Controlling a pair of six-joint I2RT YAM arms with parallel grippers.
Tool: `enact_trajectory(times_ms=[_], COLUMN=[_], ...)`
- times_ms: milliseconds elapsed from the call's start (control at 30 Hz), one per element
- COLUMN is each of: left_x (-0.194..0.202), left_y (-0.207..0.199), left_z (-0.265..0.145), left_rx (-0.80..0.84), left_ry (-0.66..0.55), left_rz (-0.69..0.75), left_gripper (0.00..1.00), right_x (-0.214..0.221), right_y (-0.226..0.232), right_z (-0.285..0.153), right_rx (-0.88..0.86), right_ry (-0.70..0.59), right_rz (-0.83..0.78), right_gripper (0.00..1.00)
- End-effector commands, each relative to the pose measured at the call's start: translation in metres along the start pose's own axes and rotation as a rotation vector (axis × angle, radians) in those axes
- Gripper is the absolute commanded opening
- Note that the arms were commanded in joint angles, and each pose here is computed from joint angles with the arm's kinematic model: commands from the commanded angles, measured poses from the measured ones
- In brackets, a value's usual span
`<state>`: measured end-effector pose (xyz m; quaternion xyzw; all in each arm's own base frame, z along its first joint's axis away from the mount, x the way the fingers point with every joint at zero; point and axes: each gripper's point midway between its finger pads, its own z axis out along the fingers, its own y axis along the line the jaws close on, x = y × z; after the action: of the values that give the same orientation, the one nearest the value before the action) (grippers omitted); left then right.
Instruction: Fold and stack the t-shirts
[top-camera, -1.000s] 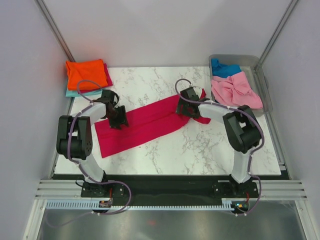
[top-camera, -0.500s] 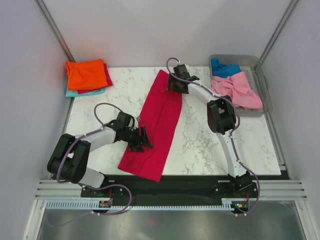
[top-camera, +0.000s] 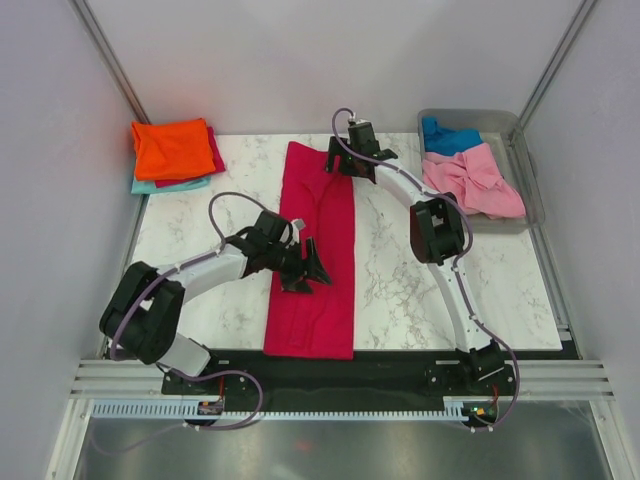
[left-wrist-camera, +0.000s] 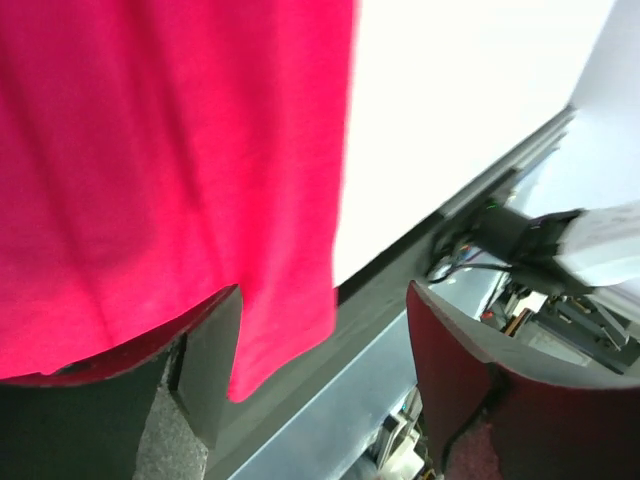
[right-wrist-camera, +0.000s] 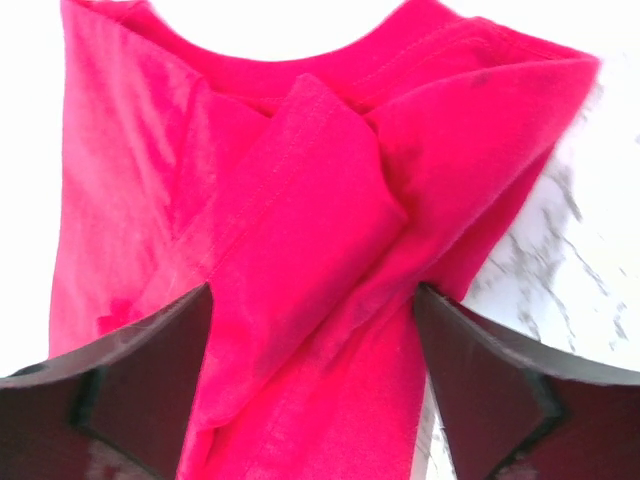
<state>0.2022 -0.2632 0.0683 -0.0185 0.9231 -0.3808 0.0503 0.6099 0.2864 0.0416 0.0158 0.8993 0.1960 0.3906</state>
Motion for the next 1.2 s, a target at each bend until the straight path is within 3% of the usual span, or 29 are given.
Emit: enact_trajectory(times_ms=[0, 67, 167, 233, 267, 367, 400, 433, 467, 500, 533, 600, 633, 700, 833, 967, 1167], left_x=[-0.022, -0.028, -0.039, -0.042, -0.037, -0.029, -0.019, -0.013, -0.009, 0.0, 0.004, 0.017, 0.022, 0.036, 0.06, 0.077, 0.09], left_y=[-0.042, -0.063, -0.079, -0.081, -0.08, -0.061, -0.043, -0.032, -0.011, -0.001, 0.007, 0.029, 0.033, 0.048, 0.07, 0.09, 0.103], left_z=[-0.021, -0.043, -0.079, -0.098, -0.113, -0.129, -0.135, -0.137, -0.137, -0.143, -0.144, -0.137, -0.135, -0.121, -0.101, -0.09, -0.083], left_rx=[0.063, 0.079, 0.041, 0.009, -0.004, -0.084, -0.138, -0.174, -0.243, -0.267, -0.28, -0.322, -0.323, -0.358, -0.435, -0.481, -0.493], left_ry=[-0.062, -0.102, -0.224, -0.297, -0.331, -0.391, -0.406, -0.407, -0.428, -0.44, -0.447, -0.438, -0.426, -0.389, -0.35, -0.346, -0.353], left_rz=[0.077, 0.128, 0.211, 0.239, 0.257, 0.242, 0.219, 0.203, 0.158, 0.138, 0.121, 0.049, 0.034, 0.0, -0.041, -0.107, -0.128], left_gripper=[0.75, 0.77, 0.78, 0.78, 0.78, 0.77, 0.77, 0.8, 0.81, 0.81, 0.81, 0.81, 0.81, 0.79, 0.76, 0.7, 0.61], right_x=[0.022, 0.0, -0.054, -0.06, -0.085, -0.068, -0.086, -0.044, -0.05, -0.037, 0.018, 0.046, 0.095, 0.133, 0.239, 0.311, 0.362], right_y=[-0.004, 0.008, 0.029, 0.027, 0.039, 0.022, 0.033, 0.011, 0.021, 0.024, 0.003, 0.029, 0.017, 0.04, 0.028, 0.049, 0.064], right_z=[0.013, 0.001, -0.046, -0.066, -0.099, -0.134, -0.177, -0.179, -0.22, -0.234, -0.235, -0.283, -0.287, -0.322, -0.357, -0.384, -0.386], right_rx=[-0.048, -0.081, -0.109, -0.093, -0.107, -0.03, -0.043, 0.016, 0.006, -0.006, 0.053, 0.022, 0.048, -0.012, 0.005, -0.068, -0.039], right_ry=[0.074, 0.033, -0.068, -0.075, -0.126, -0.09, -0.146, -0.063, -0.112, -0.114, -0.029, -0.067, 0.009, 0.023, 0.122, 0.212, 0.251], right_rz=[-0.03, -0.056, -0.11, -0.127, -0.138, -0.128, -0.116, -0.052, -0.019, -0.003, 0.001, 0.027, 0.029, 0.07, 0.127, 0.104, 0.036], right_gripper=[0.93, 0.98, 0.98, 0.98, 0.98, 0.98, 0.98, 0.98, 0.97, 0.97, 0.96, 0.96, 0.96, 0.96, 0.94, 0.89, 0.87])
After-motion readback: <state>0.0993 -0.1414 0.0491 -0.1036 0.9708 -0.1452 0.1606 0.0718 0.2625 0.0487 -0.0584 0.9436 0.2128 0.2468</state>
